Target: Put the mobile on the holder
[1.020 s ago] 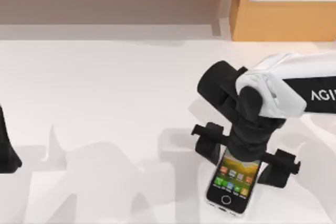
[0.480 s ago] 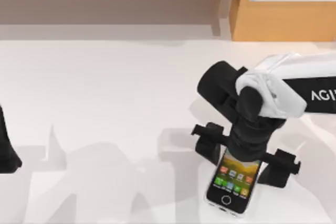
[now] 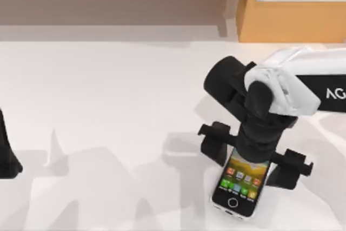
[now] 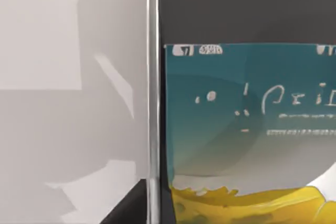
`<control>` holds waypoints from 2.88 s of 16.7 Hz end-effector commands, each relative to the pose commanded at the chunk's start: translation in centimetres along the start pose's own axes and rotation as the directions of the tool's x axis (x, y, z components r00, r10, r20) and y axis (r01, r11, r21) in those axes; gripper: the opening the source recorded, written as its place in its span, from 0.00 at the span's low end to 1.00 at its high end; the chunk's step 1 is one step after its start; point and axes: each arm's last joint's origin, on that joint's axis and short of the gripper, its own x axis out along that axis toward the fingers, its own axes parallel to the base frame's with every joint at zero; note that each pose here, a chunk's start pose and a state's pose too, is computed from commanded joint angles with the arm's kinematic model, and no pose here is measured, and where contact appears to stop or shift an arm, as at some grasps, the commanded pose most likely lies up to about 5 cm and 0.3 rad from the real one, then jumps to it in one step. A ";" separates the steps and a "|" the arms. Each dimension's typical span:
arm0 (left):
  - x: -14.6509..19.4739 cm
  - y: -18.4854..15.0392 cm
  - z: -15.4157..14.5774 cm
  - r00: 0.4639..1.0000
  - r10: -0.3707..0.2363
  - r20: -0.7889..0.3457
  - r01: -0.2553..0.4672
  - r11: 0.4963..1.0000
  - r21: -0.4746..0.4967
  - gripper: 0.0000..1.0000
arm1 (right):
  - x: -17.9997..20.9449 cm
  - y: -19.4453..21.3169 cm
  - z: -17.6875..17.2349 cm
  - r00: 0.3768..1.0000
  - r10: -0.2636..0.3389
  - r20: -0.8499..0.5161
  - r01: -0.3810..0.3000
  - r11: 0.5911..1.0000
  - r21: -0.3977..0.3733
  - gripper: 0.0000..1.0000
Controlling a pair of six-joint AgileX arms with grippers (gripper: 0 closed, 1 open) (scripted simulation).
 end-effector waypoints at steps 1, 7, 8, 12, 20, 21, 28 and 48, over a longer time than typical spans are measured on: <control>0.0 0.0 0.0 1.000 0.000 0.000 0.000 1.000 0.000 1.00 | -0.3 0.0 0.0 1.000 0.002 0.001 -0.002 1.000 -0.001 0.00; 0.0 0.0 0.0 1.000 0.000 0.000 0.000 1.000 0.000 1.00 | -0.7 0.1 0.2 1.000 0.019 0.003 -0.019 1.000 0.000 0.00; 0.0 0.0 0.0 1.000 0.000 0.000 0.000 1.000 0.000 1.00 | -1.4 0.2 0.6 0.999 0.052 0.008 -0.052 0.999 -0.002 0.00; 0.0 0.0 0.0 1.000 0.000 0.000 0.000 1.000 0.000 1.00 | -5.1 -1.0 3.3 0.971 0.237 0.027 -0.237 0.971 -0.028 0.00; 0.0 0.0 0.0 1.000 0.000 0.000 0.000 1.000 0.000 1.00 | -10.7 -10.6 9.8 0.795 0.587 0.151 -0.551 0.804 -0.224 0.00; 0.0 0.0 0.0 1.000 0.000 0.000 0.000 1.000 0.000 1.00 | -11.0 -12.2 10.3 0.767 0.616 0.178 -0.566 0.781 -0.265 0.00; 0.0 0.0 0.0 1.000 0.000 0.000 0.000 1.000 0.000 1.00 | -11.7 -23.0 12.1 0.587 0.706 0.396 -0.459 0.694 -0.555 0.00; 0.0 0.0 0.0 1.000 0.000 0.000 0.000 1.000 0.000 1.00 | -8.9 -34.1 9.8 0.453 0.623 0.638 -0.013 0.720 -0.694 0.00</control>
